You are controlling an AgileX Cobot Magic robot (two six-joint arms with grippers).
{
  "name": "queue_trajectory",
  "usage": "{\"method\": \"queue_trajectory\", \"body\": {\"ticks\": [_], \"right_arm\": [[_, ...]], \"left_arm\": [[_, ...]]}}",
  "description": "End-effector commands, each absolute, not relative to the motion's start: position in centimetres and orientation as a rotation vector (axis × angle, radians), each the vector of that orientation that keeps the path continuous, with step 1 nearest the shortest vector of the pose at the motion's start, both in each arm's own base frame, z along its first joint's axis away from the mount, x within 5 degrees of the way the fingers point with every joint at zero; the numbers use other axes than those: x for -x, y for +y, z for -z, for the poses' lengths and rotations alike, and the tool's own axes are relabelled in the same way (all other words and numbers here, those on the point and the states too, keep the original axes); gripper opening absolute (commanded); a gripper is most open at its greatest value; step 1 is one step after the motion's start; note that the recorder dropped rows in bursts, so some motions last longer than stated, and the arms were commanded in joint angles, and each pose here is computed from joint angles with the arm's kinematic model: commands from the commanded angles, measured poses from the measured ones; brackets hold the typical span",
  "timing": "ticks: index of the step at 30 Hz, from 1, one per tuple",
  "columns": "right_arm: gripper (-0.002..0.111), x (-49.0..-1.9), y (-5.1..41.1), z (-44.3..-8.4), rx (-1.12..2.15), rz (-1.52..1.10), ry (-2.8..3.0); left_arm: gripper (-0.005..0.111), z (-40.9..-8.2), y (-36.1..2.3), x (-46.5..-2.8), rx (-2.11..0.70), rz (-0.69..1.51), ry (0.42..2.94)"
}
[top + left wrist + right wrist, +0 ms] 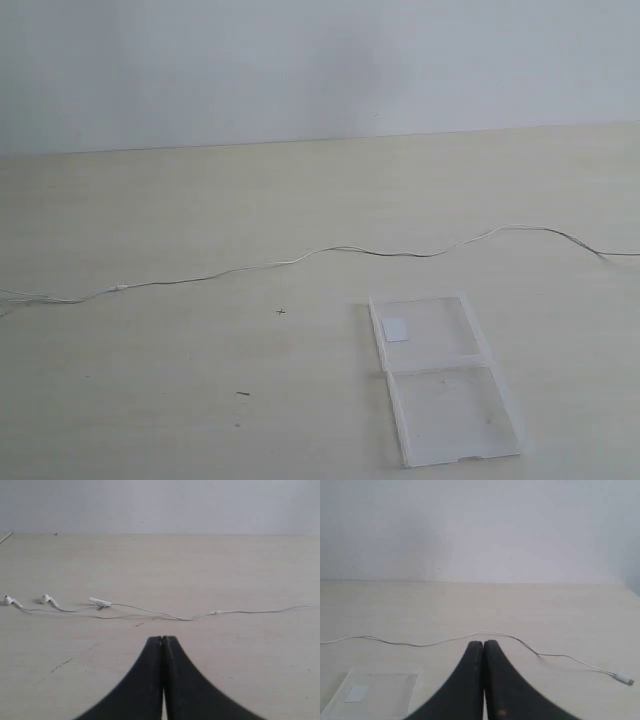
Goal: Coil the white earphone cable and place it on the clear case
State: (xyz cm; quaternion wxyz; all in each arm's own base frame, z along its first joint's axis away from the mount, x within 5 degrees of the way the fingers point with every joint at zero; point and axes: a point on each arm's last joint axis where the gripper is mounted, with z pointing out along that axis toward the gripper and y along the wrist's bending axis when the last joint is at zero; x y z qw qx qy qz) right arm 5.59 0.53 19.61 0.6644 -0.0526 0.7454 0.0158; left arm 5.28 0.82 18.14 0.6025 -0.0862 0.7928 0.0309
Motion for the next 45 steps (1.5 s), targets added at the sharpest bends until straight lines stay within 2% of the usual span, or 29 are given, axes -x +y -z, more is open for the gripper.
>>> {"method": "queue_trajectory", "body": {"ticks": [1, 8, 13, 16, 20, 25, 29, 37, 45], "right_arm": [[0.0, -5.6, 0.5, -20.4, 0.118, -0.024, 1.583], [0.0, -5.4, 0.5, -22.6, 0.093, -0.035, 1.334], [0.0, -4.8, 0.1, -24.5, -0.05, -0.171, 1.122], [0.0, -4.1, 0.0, -27.0, -0.068, -0.195, 1.097], [0.0, -4.8, 0.3, -30.9, -0.028, -0.176, 1.235], [0.0, -9.0, 1.2, -34.9, 0.085, -0.118, 1.659], [0.0, -13.3, 1.7, -35.9, 0.105, -0.128, 1.901], [0.0, -20.3, 2.3, -36.1, 0.029, -0.168, 1.848], [0.0, -22.8, 2.5, -35.0, -0.091, -0.256, 1.836]], "left_arm": [[0.0, -18.1, 0.8, -5.3, 0.2, -0.071, 1.827], [0.0, -18.1, 0.8, -5.3, 0.2, -0.071, 1.827], [0.0, -18.1, 0.8, -5.3, 0.2, -0.071, 1.827], [0.0, -18.1, 0.8, -5.3, 0.2, -0.071, 1.827], [0.0, -18.1, 0.8, -5.3, 0.2, -0.071, 1.827], [0.0, -18.1, 0.8, -5.3, 0.2, -0.071, 1.827], [0.0, -18.1, 0.8, -5.3, 0.2, -0.071, 1.827], [0.0, -18.1, 0.8, -5.3, 0.2, -0.071, 1.827], [0.0, -18.1, 0.8, -5.3, 0.2, -0.071, 1.827]]}}
